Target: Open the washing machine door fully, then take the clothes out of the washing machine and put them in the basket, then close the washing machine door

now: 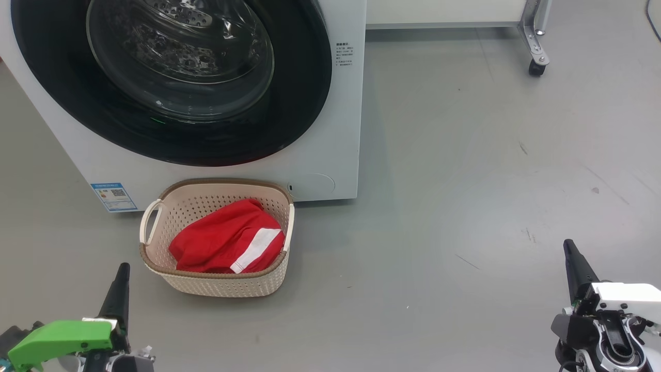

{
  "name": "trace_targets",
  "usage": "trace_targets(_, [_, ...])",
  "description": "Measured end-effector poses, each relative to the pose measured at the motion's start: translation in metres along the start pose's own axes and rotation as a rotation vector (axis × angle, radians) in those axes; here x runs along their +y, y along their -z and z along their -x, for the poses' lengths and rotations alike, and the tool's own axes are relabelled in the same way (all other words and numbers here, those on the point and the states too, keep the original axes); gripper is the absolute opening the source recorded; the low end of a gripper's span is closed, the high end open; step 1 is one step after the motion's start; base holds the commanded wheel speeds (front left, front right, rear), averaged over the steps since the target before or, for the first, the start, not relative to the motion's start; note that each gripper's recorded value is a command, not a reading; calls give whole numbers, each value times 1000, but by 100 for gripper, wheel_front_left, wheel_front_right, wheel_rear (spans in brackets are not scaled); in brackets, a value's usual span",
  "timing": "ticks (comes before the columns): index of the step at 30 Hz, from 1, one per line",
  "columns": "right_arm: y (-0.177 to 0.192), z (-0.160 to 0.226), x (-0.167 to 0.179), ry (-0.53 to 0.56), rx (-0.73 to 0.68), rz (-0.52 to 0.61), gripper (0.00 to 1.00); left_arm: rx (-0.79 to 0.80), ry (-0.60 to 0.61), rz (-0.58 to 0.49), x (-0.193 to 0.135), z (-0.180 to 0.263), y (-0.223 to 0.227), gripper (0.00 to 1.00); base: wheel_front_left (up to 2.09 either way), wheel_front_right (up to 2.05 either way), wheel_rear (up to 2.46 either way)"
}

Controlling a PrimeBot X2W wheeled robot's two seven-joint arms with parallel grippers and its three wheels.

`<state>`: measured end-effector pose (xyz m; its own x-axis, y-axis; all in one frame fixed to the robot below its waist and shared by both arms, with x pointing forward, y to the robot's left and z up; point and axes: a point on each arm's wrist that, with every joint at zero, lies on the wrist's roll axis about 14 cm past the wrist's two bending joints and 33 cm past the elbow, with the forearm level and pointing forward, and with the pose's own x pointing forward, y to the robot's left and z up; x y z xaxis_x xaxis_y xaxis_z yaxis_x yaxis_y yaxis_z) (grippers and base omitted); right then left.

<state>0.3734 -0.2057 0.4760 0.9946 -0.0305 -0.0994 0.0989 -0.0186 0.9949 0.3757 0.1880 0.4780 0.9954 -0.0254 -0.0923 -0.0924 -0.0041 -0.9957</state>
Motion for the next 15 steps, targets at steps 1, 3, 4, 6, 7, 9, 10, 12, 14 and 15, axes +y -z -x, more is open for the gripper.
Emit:
trace_targets(1, [0, 0, 0, 0, 0, 0, 0, 0, 0, 0, 0, 0, 0, 0, 0, 0, 0])
trace_targets(3, [0, 0, 0, 0, 0, 0, 0, 0, 0, 0, 0, 0, 0, 0, 0, 0, 0])
trace_targets(4, [0, 0, 0, 0, 0, -1, 0, 0, 0, 0, 0, 0, 0, 0, 0, 0, 0])
trace_targets(6, [0, 0, 0, 0, 0, -1, 0, 0, 0, 0, 0, 0, 0, 0, 0, 0, 0])
trace_targets(7, [0, 0, 0, 0, 0, -1, 0, 0, 0, 0, 0, 0, 0, 0, 0, 0, 0])
trace_targets(9, [0, 0, 0, 0, 0, -1, 0, 0, 0, 0, 0, 0, 0, 0, 0, 0, 0])
trace_targets(10, [0, 0, 0, 0, 0, -2, 0, 0, 0, 0, 0, 0, 0, 0, 0, 0, 0])
trace_targets(12, [0, 0, 0, 0, 0, -2, 0, 0, 0, 0, 0, 0, 0, 0, 0, 0, 0])
trace_targets(14, [0, 0, 0, 0, -1, -2, 0, 0, 0, 0, 0, 0, 0, 0, 0, 0, 0])
trace_targets(15, [0, 0, 0, 0, -1, -2, 0, 0, 0, 0, 0, 0, 0, 0, 0, 0, 0])
